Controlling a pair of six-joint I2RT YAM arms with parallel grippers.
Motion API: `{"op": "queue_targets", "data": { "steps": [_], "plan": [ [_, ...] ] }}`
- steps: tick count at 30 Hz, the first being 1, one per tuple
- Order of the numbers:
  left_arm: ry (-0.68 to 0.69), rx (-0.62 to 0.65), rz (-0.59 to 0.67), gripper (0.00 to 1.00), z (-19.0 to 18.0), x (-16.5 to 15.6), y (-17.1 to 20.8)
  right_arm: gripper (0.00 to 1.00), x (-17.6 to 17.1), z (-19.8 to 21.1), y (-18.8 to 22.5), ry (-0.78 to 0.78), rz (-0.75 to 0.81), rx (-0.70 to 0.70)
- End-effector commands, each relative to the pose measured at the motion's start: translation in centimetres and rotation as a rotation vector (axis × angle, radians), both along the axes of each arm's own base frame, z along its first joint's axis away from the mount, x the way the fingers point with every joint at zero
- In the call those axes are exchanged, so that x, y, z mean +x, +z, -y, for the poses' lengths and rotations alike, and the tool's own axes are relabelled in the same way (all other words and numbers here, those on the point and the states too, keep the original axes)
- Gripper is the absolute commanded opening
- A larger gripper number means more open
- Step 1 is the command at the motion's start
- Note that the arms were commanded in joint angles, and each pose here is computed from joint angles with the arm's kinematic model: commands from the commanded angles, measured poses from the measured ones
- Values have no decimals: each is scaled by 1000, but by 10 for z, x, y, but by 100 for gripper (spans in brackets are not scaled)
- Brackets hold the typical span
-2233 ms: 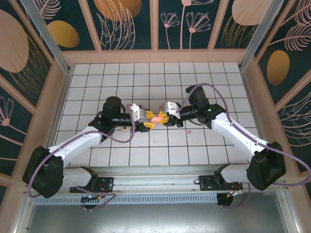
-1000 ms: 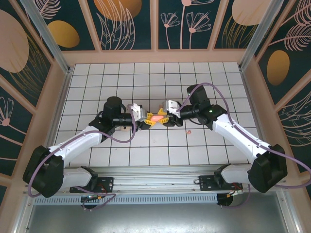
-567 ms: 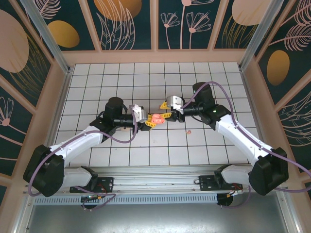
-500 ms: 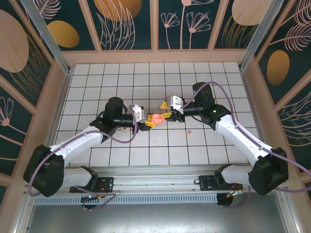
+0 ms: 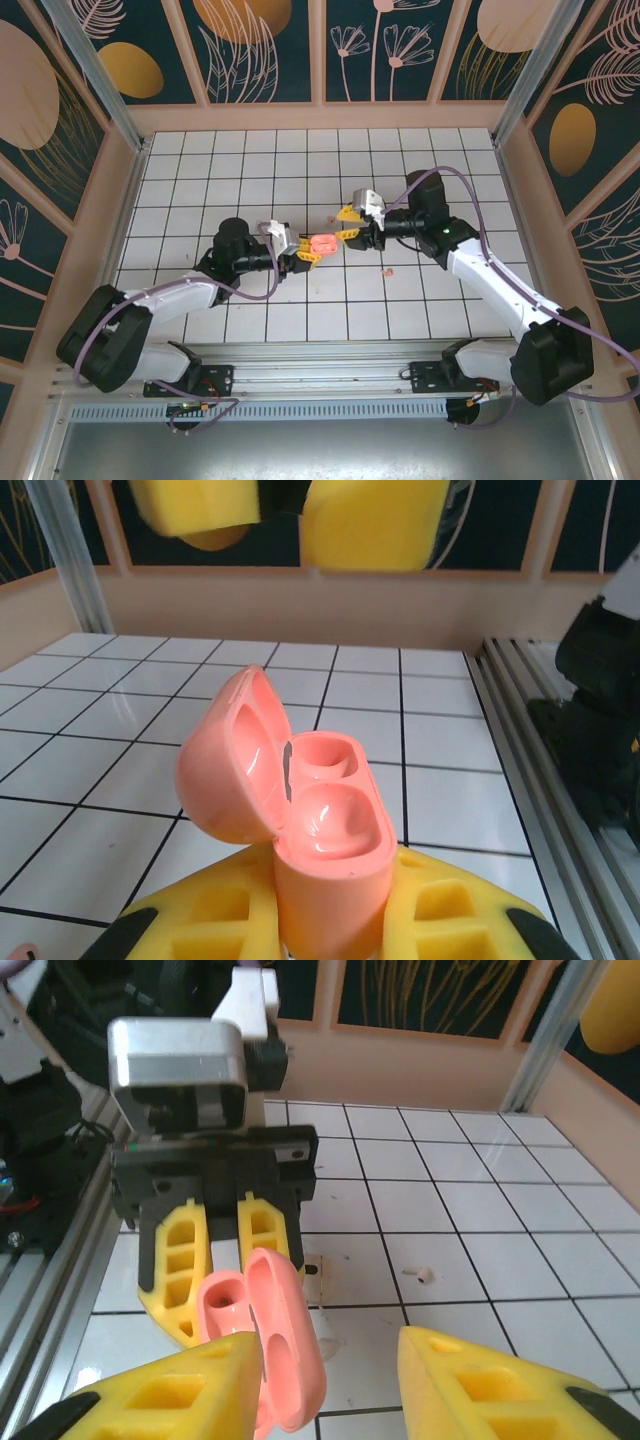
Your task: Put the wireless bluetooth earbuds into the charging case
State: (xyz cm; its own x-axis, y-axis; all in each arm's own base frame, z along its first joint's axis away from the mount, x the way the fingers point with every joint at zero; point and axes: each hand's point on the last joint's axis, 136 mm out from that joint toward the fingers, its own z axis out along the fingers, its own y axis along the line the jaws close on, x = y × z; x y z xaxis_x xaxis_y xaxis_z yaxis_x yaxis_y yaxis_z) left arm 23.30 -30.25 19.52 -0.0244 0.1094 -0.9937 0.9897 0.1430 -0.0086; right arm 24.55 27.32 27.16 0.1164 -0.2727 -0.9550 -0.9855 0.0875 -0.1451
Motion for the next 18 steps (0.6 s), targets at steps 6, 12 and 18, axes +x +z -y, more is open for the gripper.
{"op": "queue_targets", "data": {
  "steps": [6,12,18],
  "plan": [
    [127,-126,-20,14,-2,23,7,42,35,25,-5,-348,-446,55],
    [207,-117,-71,13,-7,33,-7,39,53,65,-66,-791,-862,-10],
    [226,-107,-95,13,-6,38,-14,39,26,85,-112,-993,-1200,-52]
  ]
}}
